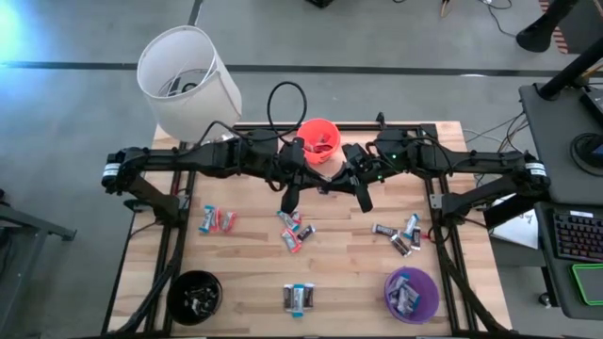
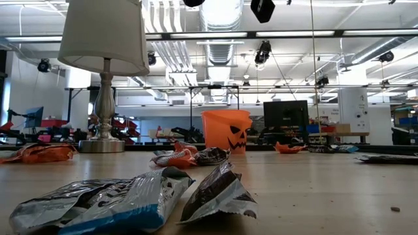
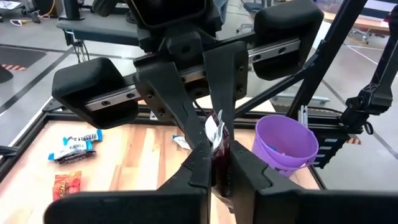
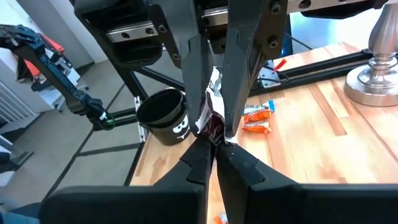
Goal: Organize candy in baskets
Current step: Put the brown chocolate into the black bucket
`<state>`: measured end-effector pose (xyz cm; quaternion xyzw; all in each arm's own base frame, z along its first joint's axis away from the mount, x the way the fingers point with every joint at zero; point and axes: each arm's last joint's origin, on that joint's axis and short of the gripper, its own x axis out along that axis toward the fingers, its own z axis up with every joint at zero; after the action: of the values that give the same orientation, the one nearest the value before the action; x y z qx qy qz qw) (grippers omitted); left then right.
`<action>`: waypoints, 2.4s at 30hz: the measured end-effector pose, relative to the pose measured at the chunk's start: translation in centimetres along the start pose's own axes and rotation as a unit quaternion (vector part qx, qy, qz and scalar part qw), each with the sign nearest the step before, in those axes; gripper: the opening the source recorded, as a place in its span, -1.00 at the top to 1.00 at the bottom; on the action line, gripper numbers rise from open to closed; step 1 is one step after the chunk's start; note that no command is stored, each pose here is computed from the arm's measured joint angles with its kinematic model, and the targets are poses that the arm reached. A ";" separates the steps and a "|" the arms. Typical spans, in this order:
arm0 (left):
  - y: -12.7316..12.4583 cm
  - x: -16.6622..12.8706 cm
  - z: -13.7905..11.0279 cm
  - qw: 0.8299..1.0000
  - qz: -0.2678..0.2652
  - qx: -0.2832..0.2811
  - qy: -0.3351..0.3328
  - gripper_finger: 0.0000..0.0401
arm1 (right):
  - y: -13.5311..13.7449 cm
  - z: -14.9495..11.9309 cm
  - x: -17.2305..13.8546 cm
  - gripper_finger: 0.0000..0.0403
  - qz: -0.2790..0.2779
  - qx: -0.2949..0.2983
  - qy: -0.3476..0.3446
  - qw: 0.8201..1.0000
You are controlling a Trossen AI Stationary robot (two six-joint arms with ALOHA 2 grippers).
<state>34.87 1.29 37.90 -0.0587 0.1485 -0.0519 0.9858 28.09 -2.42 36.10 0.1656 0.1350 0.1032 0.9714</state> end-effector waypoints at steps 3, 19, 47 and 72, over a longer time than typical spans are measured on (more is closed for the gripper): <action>0.0 0.0 0.0 1.000 0.001 0.002 0.002 0.99 | 0.0 0.0 0.0 0.77 -0.001 0.000 0.001 1.000; 0.1 -0.2 -1.0 0.999 0.004 0.007 0.052 1.00 | 0.5 -0.1 -1.3 0.31 -0.009 0.009 0.020 1.000; -8.8 -10.2 -6.3 0.823 -0.058 -0.307 0.475 1.00 | 0.3 -1.7 -2.2 0.31 -0.029 0.017 0.103 0.994; -20.0 -15.5 -10.7 0.741 0.069 -0.426 0.514 1.00 | 0.3 -1.7 -2.2 0.31 -0.030 0.017 0.103 0.994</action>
<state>15.29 -17.65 34.81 -0.4270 0.6429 0.0626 0.6327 25.43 -2.20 35.18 0.1662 0.2408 0.0883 0.9521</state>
